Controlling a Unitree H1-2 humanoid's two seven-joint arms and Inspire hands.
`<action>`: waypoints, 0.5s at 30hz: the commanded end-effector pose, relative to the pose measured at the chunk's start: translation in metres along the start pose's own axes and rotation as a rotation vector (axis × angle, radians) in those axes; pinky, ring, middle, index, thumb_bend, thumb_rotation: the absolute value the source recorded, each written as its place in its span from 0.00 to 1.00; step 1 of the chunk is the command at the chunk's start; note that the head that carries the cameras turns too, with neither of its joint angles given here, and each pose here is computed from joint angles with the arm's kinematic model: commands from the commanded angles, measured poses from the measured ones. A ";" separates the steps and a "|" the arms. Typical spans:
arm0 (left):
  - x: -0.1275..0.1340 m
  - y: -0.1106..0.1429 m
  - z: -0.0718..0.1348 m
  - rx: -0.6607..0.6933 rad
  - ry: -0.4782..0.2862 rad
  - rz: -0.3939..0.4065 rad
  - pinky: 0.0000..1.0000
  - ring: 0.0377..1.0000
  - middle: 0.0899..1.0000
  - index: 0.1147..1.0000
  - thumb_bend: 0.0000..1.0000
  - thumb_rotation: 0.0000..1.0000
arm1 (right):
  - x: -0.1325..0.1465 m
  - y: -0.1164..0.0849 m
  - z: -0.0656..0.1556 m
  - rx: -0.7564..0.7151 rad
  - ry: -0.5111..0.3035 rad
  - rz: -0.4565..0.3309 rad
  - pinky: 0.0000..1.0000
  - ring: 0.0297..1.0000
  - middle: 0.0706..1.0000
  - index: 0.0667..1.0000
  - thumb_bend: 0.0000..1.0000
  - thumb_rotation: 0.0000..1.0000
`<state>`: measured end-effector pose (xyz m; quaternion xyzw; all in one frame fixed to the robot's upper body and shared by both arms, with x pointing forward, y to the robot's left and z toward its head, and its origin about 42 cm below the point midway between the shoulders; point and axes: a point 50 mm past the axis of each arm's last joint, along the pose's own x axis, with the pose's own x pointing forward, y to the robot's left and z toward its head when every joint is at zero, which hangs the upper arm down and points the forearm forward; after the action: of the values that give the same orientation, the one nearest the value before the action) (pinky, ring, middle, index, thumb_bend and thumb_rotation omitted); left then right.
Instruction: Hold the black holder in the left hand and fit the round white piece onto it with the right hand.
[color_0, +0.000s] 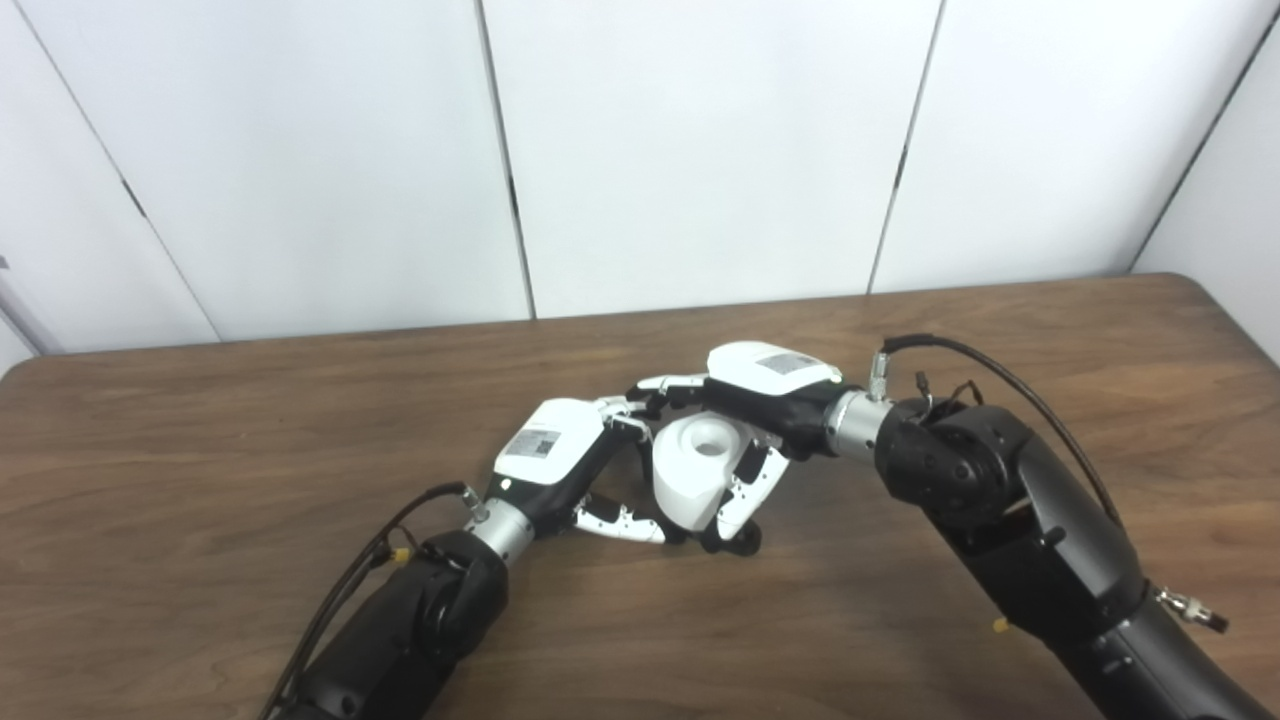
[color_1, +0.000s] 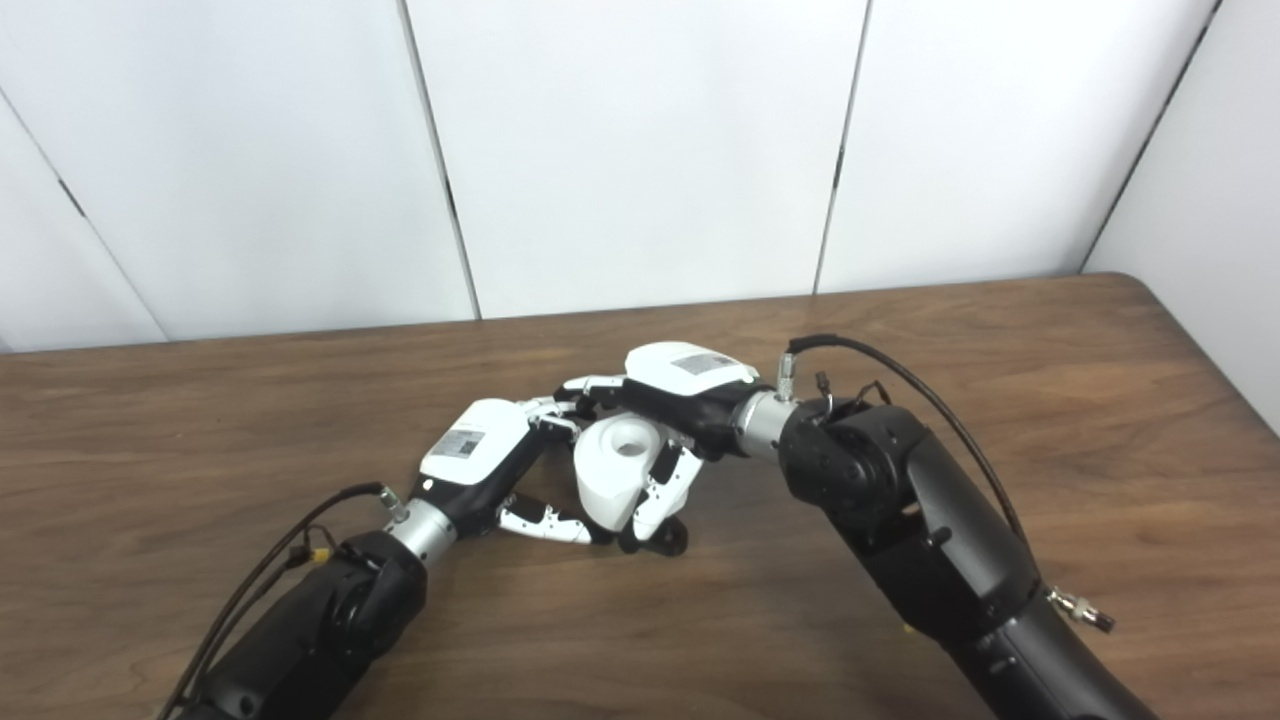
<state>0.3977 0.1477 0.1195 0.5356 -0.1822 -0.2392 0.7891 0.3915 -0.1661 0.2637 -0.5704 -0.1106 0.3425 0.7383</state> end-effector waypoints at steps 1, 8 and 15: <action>-0.028 -0.025 -0.033 0.054 0.135 -0.172 0.79 0.86 0.81 0.41 0.52 0.07 | -0.003 -0.027 0.007 -0.046 -0.026 -0.072 0.77 0.85 0.86 0.92 1.00 0.31; -0.028 -0.024 -0.034 0.057 0.133 -0.172 0.80 0.86 0.81 0.41 0.52 0.08 | -0.003 -0.030 0.007 -0.046 -0.029 -0.080 0.77 0.85 0.87 0.92 0.99 0.30; -0.028 -0.024 -0.034 0.061 0.130 -0.171 0.79 0.86 0.81 0.41 0.52 0.07 | -0.014 -0.053 0.012 -0.049 -0.050 -0.128 0.73 0.86 0.88 0.94 1.00 0.33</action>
<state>0.3978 0.1478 0.1197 0.5357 -0.1823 -0.2392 0.7890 0.3899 -0.1702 0.2796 -0.5636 -0.1279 0.3340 0.7447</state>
